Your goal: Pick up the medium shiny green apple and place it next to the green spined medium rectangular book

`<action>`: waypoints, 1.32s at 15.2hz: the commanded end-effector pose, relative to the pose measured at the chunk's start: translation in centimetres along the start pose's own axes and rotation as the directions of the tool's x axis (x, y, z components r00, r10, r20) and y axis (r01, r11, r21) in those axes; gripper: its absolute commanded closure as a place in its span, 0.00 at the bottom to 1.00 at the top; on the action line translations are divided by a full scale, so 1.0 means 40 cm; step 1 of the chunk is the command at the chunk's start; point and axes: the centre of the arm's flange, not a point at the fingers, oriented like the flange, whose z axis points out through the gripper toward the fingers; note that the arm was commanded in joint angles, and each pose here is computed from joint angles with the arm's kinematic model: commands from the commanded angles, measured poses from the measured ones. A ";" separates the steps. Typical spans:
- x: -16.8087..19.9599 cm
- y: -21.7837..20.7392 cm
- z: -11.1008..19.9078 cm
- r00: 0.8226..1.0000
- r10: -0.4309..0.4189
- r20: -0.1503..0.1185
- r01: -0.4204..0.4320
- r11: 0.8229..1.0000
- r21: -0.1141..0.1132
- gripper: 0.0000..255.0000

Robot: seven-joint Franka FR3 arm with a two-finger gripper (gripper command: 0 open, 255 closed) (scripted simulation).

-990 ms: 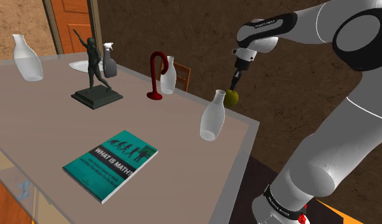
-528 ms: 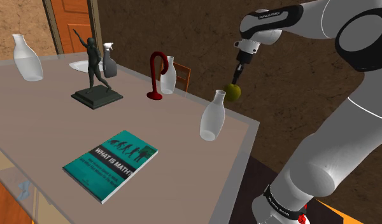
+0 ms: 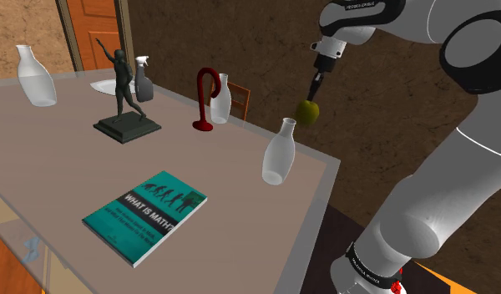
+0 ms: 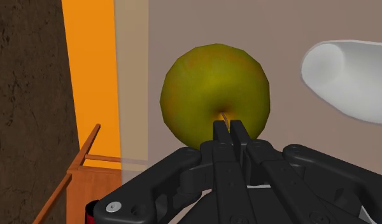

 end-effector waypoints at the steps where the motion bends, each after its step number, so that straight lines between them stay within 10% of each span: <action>1: 0.001 -0.005 -0.024 1.000 0.000 0.000 0.000 1.000 0.000 1.00; 20: 0.379 -0.443 0.106 1.000 0.000 0.000 0.000 1.000 0.000 1.00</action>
